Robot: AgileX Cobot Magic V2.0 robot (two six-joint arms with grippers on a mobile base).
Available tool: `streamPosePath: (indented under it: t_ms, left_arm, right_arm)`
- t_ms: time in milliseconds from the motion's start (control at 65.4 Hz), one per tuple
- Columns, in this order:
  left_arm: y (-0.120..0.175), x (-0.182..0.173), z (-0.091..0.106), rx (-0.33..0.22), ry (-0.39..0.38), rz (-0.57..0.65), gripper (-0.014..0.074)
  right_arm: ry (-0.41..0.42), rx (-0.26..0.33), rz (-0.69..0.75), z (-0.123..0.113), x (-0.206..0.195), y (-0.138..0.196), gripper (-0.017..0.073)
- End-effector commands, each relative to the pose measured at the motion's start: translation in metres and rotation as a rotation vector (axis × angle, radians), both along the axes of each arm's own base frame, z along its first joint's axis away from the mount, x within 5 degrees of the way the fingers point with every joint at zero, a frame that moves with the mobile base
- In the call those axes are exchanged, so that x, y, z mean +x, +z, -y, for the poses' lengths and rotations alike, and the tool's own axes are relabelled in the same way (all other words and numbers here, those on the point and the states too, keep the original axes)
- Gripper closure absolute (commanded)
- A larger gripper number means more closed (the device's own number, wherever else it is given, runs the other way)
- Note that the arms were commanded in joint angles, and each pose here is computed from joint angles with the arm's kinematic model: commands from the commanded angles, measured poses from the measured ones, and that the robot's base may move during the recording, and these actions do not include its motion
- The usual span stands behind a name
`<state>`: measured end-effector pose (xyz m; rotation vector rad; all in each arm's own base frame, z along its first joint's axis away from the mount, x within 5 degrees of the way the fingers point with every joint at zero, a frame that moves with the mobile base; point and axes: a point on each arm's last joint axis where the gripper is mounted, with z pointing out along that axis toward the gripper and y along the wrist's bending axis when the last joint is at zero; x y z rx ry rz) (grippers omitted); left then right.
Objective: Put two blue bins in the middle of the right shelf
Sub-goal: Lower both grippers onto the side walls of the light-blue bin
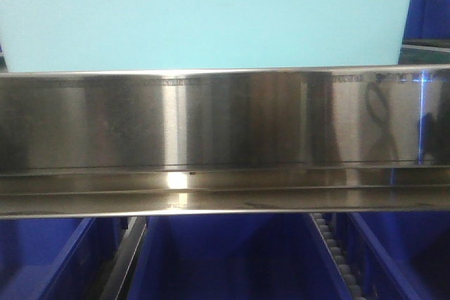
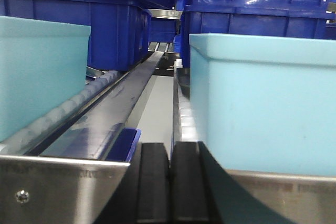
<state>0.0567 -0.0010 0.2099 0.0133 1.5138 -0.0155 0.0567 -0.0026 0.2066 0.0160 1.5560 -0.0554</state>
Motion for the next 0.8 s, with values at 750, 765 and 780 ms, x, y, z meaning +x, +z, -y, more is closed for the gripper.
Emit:
streamPosePath:
  t_ms: [750, 765, 780]
  left_arm:
    - [0.0053, -0.0008, -0.0001, 0.005, 0.002, 0.053, 0.0704]
    - [0.0059, -0.0008, -0.0001, 0.005, 0.002, 0.059, 0.0704]
    - [0.0065, -0.0009, 0.0000, 0.005, 0.002, 0.065, 0.0704]
  right_arm:
    - [-0.005, 0.002, 0.038, 0.0002, -0.0004, 0.0035, 0.0724]
    - [-0.005, 0.002, 0.041, 0.0002, -0.0005, 0.0037, 0.0724]
    - [-0.005, 0.002, 0.046, 0.0002, -0.0005, 0.0042, 0.0724]
